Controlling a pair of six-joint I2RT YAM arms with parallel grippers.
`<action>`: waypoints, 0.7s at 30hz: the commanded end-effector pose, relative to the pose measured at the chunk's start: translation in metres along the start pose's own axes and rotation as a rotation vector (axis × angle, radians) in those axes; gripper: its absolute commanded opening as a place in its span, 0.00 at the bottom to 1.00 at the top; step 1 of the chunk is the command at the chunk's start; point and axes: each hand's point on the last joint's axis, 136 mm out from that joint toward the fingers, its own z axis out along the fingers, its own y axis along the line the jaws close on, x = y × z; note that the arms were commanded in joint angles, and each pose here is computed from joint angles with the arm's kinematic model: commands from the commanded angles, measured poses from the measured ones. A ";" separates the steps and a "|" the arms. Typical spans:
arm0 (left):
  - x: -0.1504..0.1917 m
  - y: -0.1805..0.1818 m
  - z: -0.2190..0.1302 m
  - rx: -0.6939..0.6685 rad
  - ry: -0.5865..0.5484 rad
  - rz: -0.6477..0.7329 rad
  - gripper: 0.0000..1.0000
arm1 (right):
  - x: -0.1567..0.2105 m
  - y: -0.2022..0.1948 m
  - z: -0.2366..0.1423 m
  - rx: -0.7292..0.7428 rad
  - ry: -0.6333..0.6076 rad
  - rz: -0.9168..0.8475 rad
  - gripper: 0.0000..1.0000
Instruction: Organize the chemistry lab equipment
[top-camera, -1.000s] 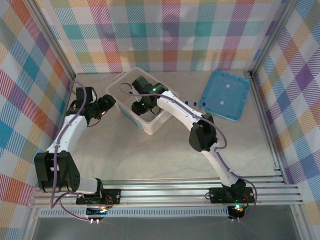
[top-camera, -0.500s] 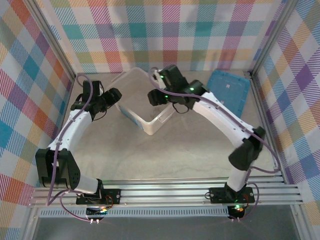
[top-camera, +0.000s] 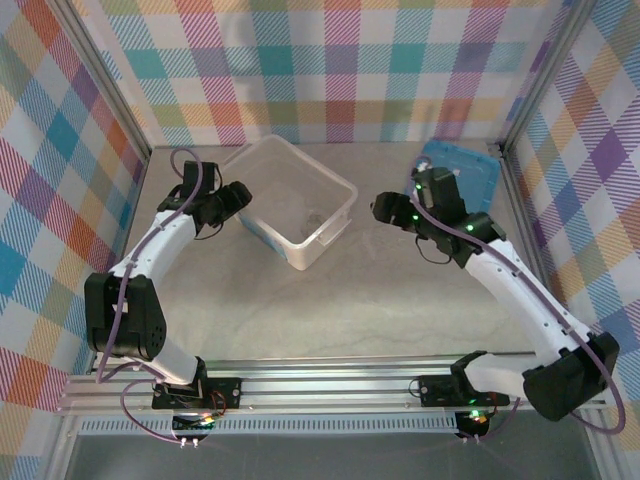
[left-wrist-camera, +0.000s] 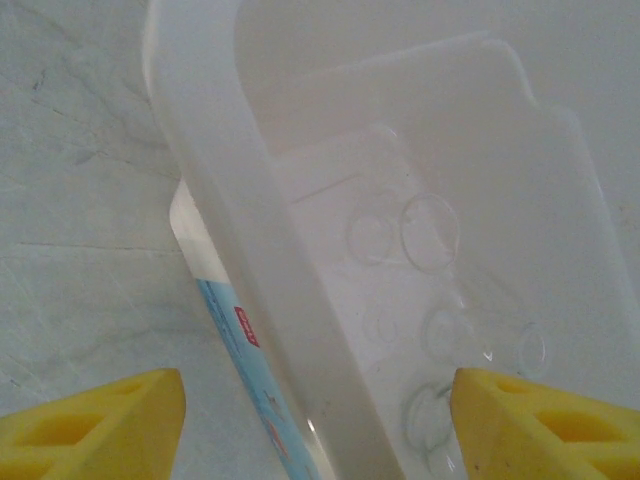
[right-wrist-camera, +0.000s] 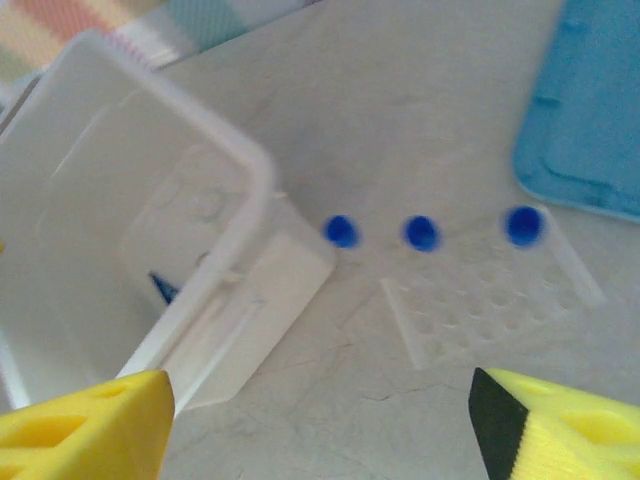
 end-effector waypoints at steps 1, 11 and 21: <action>0.005 -0.006 -0.006 0.001 -0.013 -0.011 0.70 | 0.000 -0.025 0.006 0.004 -0.018 0.197 0.83; 0.028 0.010 -0.020 -0.017 -0.030 -0.054 0.68 | 0.027 -0.094 0.011 0.044 -0.079 0.555 0.85; 0.049 0.008 -0.034 0.011 -0.057 -0.106 0.67 | 0.034 -0.124 0.020 0.048 -0.107 0.706 0.90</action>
